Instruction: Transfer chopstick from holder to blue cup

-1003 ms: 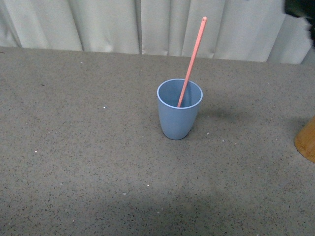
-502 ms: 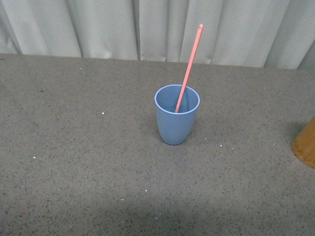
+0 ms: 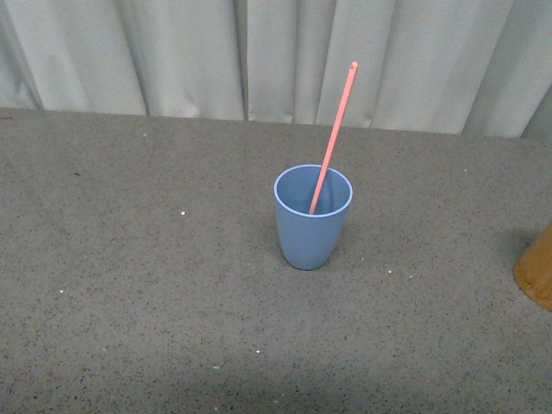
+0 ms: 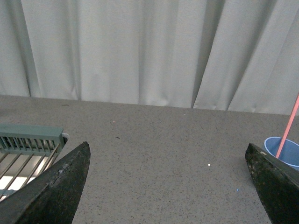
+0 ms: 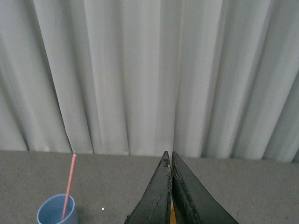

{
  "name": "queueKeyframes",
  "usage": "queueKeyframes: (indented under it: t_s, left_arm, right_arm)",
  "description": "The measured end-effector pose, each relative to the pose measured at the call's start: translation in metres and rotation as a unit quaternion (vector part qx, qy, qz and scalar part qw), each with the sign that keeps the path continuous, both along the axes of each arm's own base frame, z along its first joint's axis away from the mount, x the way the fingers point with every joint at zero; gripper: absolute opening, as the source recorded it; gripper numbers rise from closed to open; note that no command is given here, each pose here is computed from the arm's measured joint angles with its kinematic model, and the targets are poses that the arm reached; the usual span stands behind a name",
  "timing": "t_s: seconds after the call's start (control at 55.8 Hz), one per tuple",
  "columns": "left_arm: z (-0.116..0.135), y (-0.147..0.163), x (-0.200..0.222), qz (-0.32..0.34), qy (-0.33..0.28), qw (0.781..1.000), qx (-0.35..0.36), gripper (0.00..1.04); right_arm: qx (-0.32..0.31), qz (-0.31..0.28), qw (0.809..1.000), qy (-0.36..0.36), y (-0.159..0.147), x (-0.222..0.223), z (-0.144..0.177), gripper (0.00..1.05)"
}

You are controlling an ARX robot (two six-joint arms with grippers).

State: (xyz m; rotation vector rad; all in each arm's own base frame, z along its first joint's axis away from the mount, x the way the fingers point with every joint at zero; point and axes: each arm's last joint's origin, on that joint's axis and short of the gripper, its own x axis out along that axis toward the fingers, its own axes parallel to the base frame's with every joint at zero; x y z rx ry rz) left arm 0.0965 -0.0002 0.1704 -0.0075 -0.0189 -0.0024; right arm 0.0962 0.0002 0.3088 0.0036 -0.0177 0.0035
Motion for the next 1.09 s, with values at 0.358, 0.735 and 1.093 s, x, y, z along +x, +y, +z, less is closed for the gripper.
queueKeyframes:
  t_s: [0.358,0.735,1.093]
  left_arm:
    - [0.000,0.000,0.000,0.000,0.000,1.000,0.000,0.98]
    - [0.000,0.000,0.000,0.000,0.000,1.000,0.000,0.98]
    - [0.000,0.000,0.000,0.000,0.000,1.000,0.000,0.98]
  right_arm:
    - [0.000,0.000,1.000,0.011,0.000,0.002,-0.087,0.01]
    - [0.000,0.000,1.000,0.013,0.000,0.002,-0.120,0.01]
    - [0.000,0.000,1.000,0.012,0.000,0.002,-0.132,0.01]
